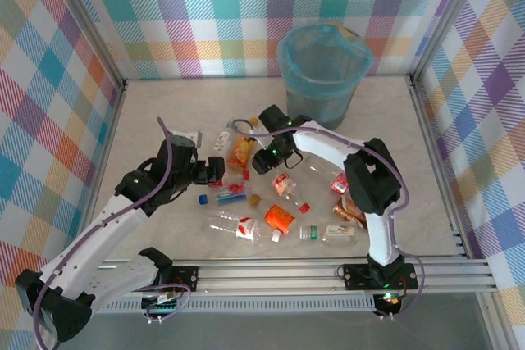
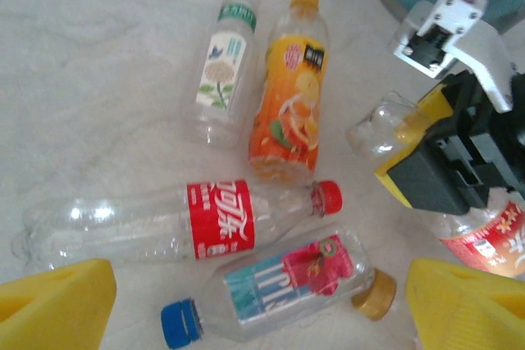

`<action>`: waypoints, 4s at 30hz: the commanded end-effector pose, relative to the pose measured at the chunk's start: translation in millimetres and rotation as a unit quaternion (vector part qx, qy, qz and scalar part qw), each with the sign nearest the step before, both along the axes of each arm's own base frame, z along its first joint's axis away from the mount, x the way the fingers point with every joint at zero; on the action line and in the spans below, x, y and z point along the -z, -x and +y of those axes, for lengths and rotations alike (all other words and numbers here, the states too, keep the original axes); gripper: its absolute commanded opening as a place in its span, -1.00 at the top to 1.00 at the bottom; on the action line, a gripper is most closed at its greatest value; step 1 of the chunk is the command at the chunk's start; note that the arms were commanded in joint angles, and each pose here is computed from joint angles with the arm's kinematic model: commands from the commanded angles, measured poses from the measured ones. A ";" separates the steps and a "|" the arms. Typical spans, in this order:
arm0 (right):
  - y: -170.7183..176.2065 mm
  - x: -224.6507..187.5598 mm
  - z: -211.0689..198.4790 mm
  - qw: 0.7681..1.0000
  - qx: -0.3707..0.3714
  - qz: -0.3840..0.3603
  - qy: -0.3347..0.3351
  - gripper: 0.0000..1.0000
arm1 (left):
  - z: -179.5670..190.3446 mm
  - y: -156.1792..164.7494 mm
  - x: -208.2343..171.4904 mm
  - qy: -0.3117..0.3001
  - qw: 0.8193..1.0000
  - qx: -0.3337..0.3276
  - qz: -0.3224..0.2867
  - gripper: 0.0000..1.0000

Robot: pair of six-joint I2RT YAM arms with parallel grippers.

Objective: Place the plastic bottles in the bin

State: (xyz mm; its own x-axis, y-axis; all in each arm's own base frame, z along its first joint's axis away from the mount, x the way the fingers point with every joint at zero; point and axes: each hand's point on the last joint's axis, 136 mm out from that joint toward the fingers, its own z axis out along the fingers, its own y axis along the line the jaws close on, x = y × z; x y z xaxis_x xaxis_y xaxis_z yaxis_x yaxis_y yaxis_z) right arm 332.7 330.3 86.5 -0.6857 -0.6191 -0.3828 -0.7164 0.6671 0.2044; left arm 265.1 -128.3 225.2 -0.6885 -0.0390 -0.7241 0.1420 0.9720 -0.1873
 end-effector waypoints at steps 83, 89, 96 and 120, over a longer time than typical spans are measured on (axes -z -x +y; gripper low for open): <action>-263.0 -254.4 -109.2 0.829 0.272 -0.457 -0.175 -0.46 | -188.2 -289.7 -129.2 0.119 0.976 0.111 -0.142 -0.76; -260.3 -262.4 -107.3 0.830 0.266 -0.455 -0.182 -0.45 | -186.1 -289.1 -132.8 0.122 0.976 0.109 -0.143 -0.75; -248.3 -291.3 -100.6 0.838 0.248 -0.441 -0.202 -0.45 | -176.8 -281.8 -151.6 0.126 0.975 0.106 -0.153 -0.75; -87.8 -325.9 -26.4 0.932 0.090 -0.271 -0.224 -0.47 | -113.8 -152.5 -176.3 0.092 0.978 0.135 -0.131 -0.73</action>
State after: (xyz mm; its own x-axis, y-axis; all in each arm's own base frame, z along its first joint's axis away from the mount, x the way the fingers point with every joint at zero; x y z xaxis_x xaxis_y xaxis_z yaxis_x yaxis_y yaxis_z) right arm 471.7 303.6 414.6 -0.3082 -0.1599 -0.9378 -0.6229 0.7790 0.0719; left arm 419.8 -264.0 388.6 -0.5433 0.0014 -0.8395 0.4818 0.8195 -0.3105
